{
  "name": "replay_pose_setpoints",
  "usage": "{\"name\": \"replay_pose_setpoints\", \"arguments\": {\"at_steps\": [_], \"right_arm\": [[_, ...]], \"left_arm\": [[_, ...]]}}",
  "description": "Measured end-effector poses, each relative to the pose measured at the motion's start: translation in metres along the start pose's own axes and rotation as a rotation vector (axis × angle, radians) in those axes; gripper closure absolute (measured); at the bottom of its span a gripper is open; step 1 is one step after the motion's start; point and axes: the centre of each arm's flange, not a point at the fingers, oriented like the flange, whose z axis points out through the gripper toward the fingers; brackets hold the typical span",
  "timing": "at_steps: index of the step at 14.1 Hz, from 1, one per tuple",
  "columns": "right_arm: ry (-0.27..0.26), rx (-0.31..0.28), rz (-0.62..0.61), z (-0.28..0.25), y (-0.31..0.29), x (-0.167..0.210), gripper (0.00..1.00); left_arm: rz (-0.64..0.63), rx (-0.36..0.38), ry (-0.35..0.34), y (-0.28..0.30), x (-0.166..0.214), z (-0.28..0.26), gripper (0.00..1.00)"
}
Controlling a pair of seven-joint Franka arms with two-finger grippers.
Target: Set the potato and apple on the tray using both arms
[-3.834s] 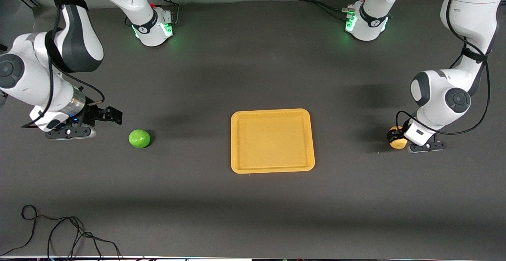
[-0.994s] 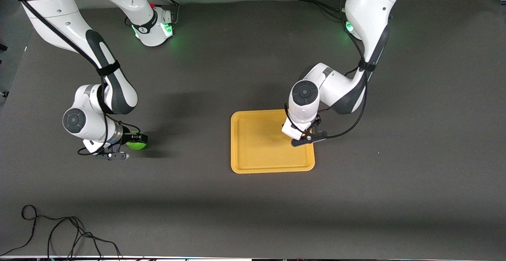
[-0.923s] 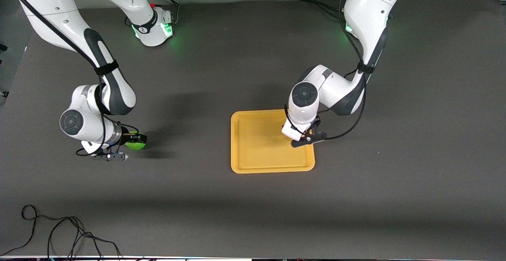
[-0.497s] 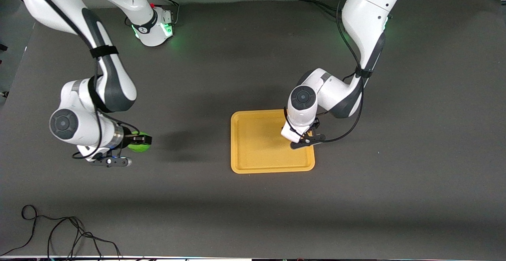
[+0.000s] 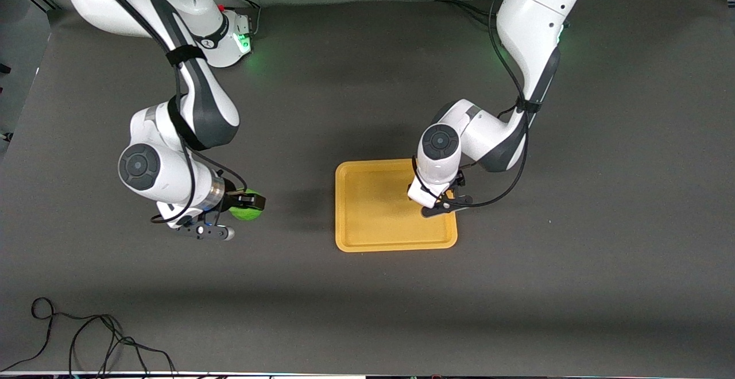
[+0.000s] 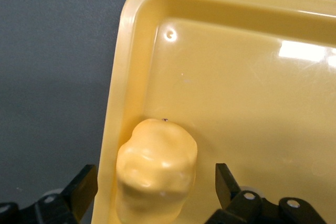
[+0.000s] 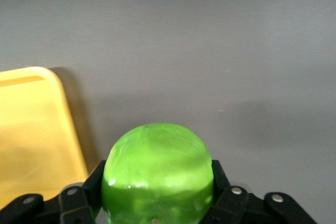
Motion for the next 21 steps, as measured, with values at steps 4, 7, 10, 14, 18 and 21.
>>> {"name": "replay_pose_setpoints", "arguments": {"at_steps": [4, 7, 10, 14, 18, 21], "right_arm": [[0.023, 0.061, 0.015, -0.003, -0.102, -0.022, 0.20], [0.019, 0.065, -0.023, 0.025, -0.152, -0.027, 0.20], [0.027, 0.071, -0.044, 0.064, -0.196, -0.035, 0.20], [0.053, 0.094, -0.066, 0.113, -0.248, -0.056, 0.20], [0.016, 0.060, -0.089, 0.157, -0.280, -0.095, 0.20], [0.011, 0.036, -0.096, 0.172, -0.281, -0.101, 0.20]], "left_arm": [[-0.019, -0.028, 0.041, -0.005, 0.029, -0.035, 0.00], [0.009, -0.016, 0.040, -0.049, 0.070, -0.096, 0.00], [0.029, -0.062, 0.033, -0.122, 0.110, -0.168, 0.00], [0.082, -0.025, -0.039, -0.220, 0.121, -0.237, 0.00], [0.164, -0.015, -0.079, -0.309, 0.127, -0.274, 0.00], [0.217, -0.030, -0.084, -0.363, 0.136, -0.283, 0.00]]}}
